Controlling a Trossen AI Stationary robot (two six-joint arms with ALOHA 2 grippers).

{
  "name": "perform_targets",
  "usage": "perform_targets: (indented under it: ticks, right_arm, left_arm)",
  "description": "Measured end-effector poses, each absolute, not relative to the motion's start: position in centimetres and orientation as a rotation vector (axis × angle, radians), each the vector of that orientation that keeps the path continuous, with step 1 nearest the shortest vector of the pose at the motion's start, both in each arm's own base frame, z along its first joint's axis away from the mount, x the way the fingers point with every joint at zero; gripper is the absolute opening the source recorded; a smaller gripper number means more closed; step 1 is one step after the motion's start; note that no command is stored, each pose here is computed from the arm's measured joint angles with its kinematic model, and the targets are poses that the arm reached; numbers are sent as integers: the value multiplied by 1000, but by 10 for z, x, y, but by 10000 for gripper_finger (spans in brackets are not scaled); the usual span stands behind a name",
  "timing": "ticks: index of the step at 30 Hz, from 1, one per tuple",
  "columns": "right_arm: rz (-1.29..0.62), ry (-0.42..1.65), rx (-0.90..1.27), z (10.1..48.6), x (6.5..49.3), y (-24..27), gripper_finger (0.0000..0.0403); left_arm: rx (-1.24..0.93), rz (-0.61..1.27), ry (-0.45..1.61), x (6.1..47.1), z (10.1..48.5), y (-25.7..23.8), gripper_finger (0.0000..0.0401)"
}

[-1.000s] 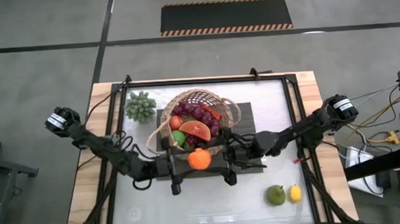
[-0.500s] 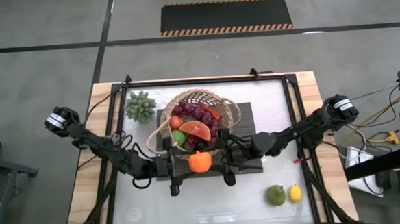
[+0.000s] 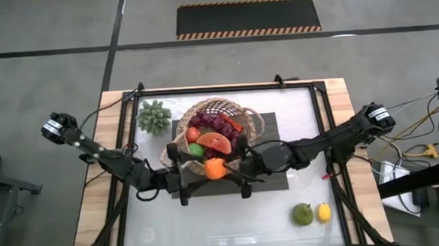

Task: Build produce basket
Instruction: Put the orange into the brown basket

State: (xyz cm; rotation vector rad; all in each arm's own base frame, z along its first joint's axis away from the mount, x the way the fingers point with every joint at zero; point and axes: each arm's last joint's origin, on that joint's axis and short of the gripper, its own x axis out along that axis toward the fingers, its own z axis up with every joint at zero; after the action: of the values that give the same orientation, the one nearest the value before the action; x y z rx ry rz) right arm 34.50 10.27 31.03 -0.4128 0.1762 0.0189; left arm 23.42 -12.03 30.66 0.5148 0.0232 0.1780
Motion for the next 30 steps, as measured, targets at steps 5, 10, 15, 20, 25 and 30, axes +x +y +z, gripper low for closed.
perform_targets:
  ticks: [5, 10, 15, 20, 25, 30]
  right_arm:
    - [-25, 380, -348, 340, 350, 96, 231]
    - [-101, 567, -286, 356, 360, 73, 231]
    - [-229, 725, -201, 364, 373, 33, 231]
    - [-335, 870, -153, 345, 396, -8, 231]
    - [-410, 965, -134, 324, 421, -47, 235]
    - [-453, 1092, -129, 304, 439, -72, 239]
  left_arm:
    - [500, 167, 64, 219, 310, -111, 336]
    - [514, 170, 55, 207, 308, -104, 336]
    - [475, 222, 28, 192, 313, -94, 336]
    - [453, 222, 23, 182, 305, -88, 336]
    - [437, 226, 3, 177, 308, -85, 336]
    - [447, 225, 9, 177, 308, -85, 336]
